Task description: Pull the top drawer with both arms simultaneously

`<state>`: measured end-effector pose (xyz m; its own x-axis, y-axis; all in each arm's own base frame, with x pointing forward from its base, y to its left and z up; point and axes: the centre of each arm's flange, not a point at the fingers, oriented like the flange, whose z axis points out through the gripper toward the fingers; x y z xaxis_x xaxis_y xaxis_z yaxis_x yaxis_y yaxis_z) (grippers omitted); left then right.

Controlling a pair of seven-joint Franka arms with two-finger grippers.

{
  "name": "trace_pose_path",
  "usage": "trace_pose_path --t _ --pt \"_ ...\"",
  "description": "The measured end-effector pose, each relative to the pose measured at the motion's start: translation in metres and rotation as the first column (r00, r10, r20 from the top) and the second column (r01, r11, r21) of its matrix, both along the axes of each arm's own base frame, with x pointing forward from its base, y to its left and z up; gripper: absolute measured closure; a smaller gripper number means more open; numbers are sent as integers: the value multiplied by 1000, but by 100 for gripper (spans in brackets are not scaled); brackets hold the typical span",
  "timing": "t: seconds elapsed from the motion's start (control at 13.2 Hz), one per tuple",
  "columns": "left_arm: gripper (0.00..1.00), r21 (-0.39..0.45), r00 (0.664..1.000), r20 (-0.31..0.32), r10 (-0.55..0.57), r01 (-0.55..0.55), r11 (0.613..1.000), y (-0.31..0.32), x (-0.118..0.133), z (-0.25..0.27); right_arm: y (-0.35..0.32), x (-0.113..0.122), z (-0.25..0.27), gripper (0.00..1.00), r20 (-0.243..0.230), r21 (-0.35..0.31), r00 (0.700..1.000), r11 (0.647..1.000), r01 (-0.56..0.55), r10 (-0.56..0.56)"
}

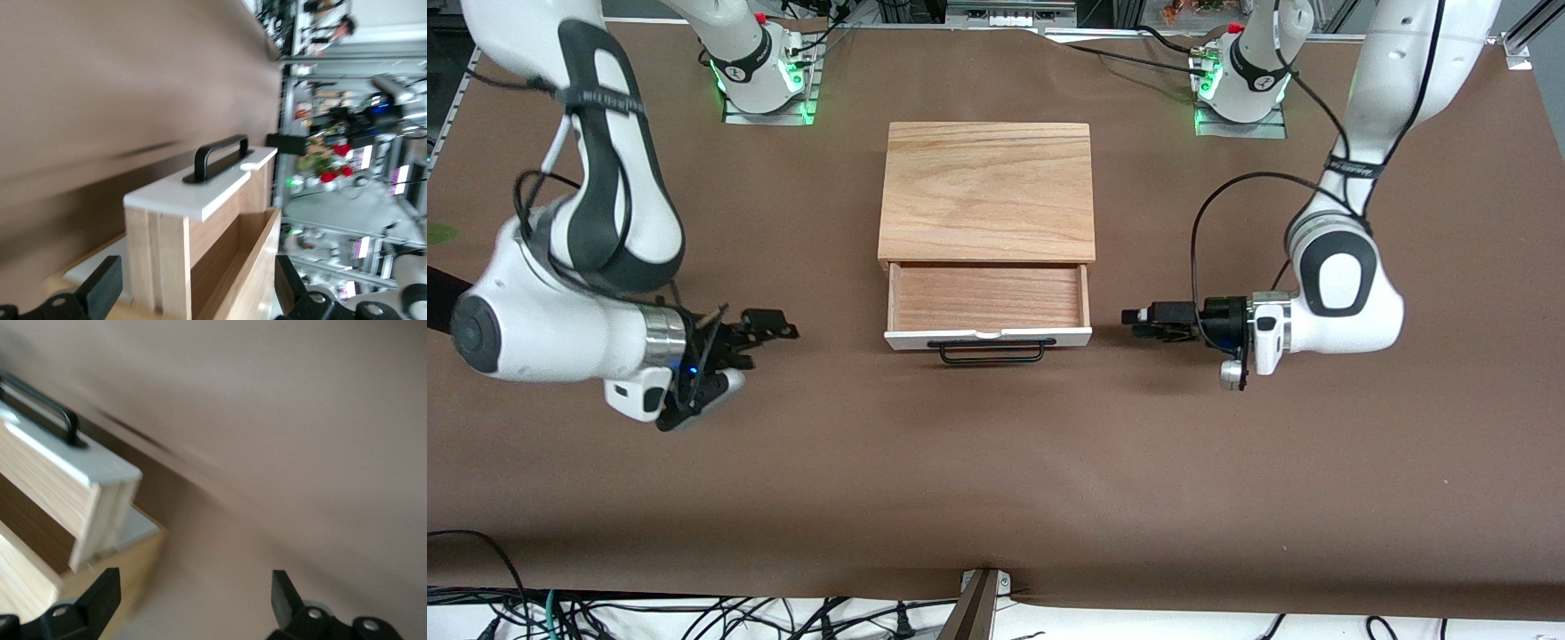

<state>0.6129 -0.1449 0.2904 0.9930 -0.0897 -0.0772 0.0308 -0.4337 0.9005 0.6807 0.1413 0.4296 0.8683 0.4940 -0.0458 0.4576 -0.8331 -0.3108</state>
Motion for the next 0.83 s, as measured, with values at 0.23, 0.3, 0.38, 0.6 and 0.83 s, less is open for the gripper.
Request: trace_pose_path --t 0.23,0.3,0.38,0.6,0.83 --pt "0 263 997 20 -75 67 962 30 -11 78 -12 -27 62 0 7 -145 1000 989 -26 27" --pt "0 343 995 26 -93 78 936 37 -18 105 -20 -38 76 0 -9 -176 1000 984 -10 9" --pt "0 405 993 26 -115 95 909 42 -28 129 -29 -50 88 0 -27 -203 999 979 11 -17" --pt "0 576 977 11 -214 169 800 60 -57 177 -54 -95 105 0 -45 -319 992 943 98 -118" --pt "0 705 959 -5 -285 205 678 77 -78 211 -71 -128 110 0 -24 -374 984 914 156 -178"
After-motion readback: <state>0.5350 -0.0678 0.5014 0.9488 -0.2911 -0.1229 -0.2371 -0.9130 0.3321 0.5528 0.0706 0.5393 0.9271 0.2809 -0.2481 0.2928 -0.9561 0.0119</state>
